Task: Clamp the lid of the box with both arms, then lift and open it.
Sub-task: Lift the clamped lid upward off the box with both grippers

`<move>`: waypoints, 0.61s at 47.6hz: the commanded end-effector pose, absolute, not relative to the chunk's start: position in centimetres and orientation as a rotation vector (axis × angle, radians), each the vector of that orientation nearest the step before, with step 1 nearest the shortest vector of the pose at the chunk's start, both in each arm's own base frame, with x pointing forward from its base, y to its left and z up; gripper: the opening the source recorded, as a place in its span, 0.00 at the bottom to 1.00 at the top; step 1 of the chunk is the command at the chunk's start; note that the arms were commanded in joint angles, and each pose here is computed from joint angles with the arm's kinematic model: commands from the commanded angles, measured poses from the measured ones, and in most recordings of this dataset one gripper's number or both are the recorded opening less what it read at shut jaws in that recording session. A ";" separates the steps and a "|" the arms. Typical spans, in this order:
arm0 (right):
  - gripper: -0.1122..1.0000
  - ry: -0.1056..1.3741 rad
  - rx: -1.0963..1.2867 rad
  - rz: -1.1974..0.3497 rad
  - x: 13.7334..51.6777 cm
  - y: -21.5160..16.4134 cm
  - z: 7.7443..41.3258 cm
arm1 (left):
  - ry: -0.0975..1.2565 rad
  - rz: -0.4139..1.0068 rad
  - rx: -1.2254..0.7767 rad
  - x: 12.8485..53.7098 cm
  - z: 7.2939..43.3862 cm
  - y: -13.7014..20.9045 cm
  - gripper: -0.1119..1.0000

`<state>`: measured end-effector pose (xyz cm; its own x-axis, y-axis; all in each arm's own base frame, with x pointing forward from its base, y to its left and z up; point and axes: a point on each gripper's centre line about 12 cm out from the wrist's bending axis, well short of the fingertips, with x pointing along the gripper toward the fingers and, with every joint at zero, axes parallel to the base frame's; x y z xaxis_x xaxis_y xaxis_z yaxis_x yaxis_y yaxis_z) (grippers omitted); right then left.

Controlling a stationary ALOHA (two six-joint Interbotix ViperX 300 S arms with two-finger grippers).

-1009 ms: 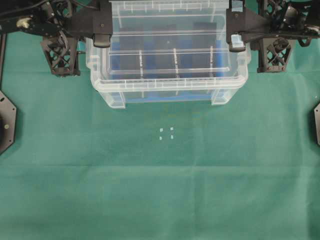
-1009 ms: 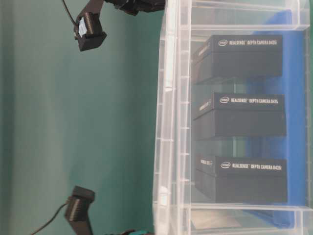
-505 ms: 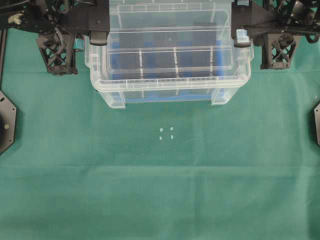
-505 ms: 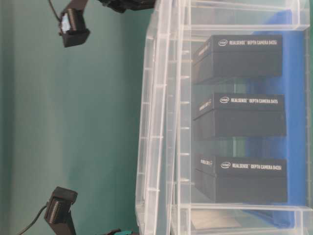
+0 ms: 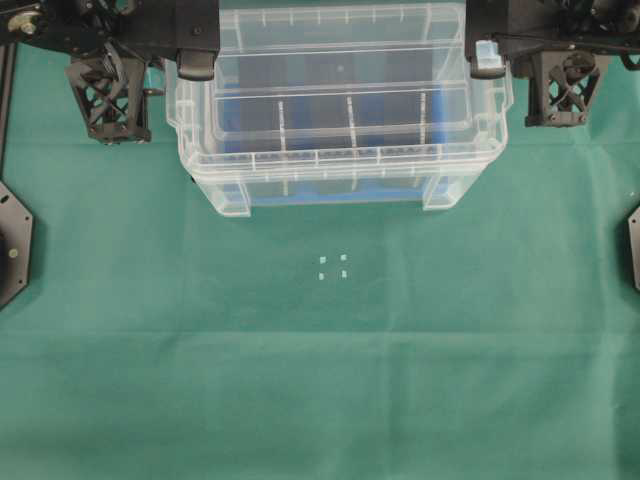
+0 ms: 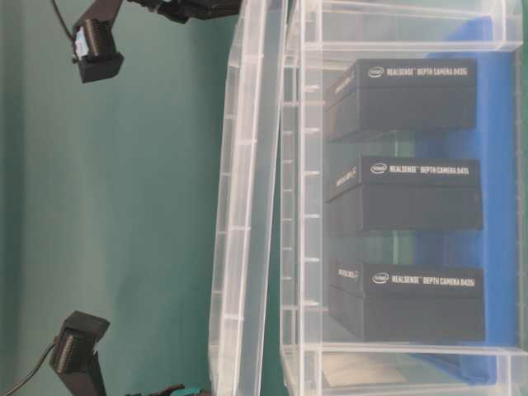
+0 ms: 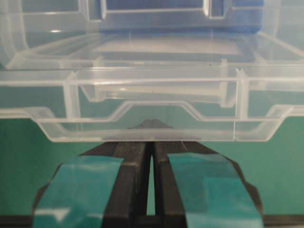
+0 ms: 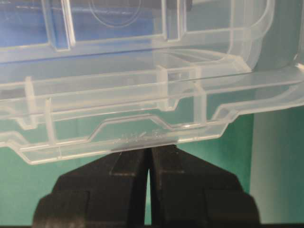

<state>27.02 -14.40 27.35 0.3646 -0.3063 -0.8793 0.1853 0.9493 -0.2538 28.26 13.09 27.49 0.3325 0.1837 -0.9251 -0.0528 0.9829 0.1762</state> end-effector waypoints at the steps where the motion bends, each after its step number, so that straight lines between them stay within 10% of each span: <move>1: 0.10 1.047 -0.145 -0.304 28.5 -13.2 30.6 | 1.139 0.141 0.157 29.6 30.1 12.2 0.10; 29: 0.10 1.045 -0.148 -0.295 28.1 -12.5 31.8 | 1.128 0.137 0.146 30.1 31.8 11.5 0.10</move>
